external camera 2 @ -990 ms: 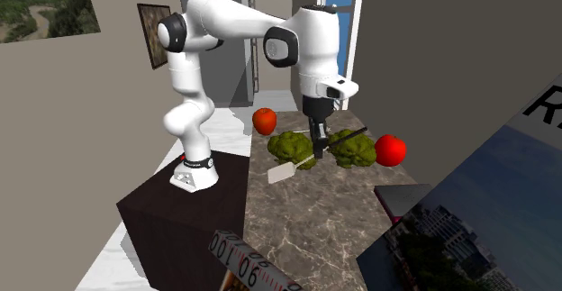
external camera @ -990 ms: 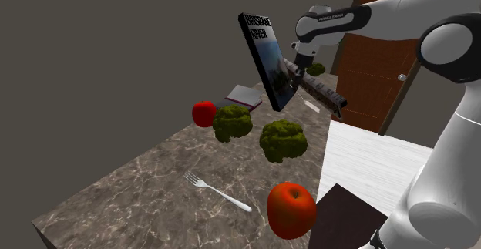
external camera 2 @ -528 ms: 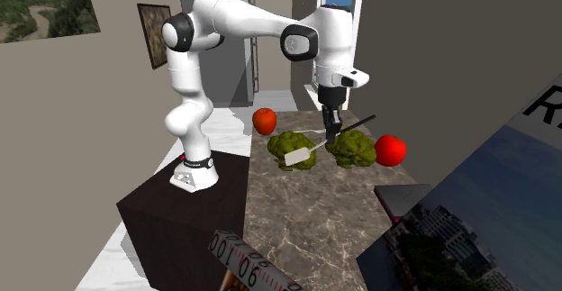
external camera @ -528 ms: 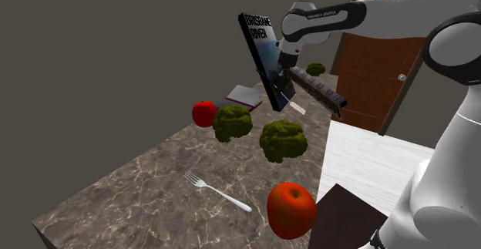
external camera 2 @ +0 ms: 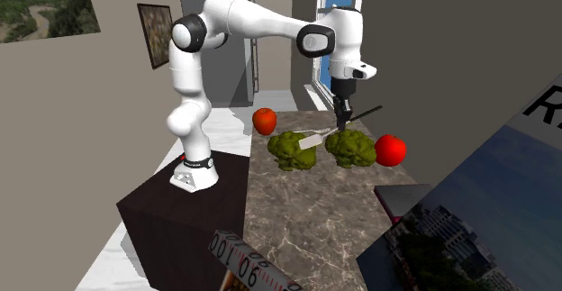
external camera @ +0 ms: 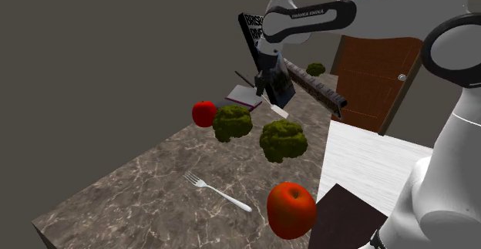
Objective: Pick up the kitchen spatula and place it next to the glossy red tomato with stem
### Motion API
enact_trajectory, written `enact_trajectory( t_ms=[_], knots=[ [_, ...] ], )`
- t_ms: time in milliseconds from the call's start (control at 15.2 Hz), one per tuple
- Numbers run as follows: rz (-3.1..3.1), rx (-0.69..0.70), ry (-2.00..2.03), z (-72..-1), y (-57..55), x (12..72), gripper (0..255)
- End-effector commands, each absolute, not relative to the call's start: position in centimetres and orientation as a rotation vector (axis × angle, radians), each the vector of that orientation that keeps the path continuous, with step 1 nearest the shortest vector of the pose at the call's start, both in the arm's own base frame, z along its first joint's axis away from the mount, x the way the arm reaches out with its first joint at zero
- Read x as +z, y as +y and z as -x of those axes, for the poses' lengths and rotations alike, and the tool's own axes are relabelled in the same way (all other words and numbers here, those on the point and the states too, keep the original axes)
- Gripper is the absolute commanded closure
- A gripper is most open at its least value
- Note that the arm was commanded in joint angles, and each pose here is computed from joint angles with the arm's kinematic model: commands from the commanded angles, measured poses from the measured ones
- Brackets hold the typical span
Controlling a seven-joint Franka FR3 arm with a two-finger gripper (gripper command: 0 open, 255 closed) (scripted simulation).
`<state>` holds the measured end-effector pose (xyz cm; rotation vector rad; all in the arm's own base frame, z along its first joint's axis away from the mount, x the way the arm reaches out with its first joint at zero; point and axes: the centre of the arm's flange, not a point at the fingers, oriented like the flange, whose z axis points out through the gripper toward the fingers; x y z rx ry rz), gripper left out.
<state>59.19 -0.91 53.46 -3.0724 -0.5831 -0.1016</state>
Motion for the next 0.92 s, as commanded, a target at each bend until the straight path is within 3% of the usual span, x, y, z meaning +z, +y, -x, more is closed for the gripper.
enact_trajectory(
  t_ms=[0,858],
  knots=[
    [3.073,-0.102,-0.581,-59.8,1.8,53.4,255],
    [3.073,-0.102,-0.581,-63.6,18.6,53.4,255]
  ],
)
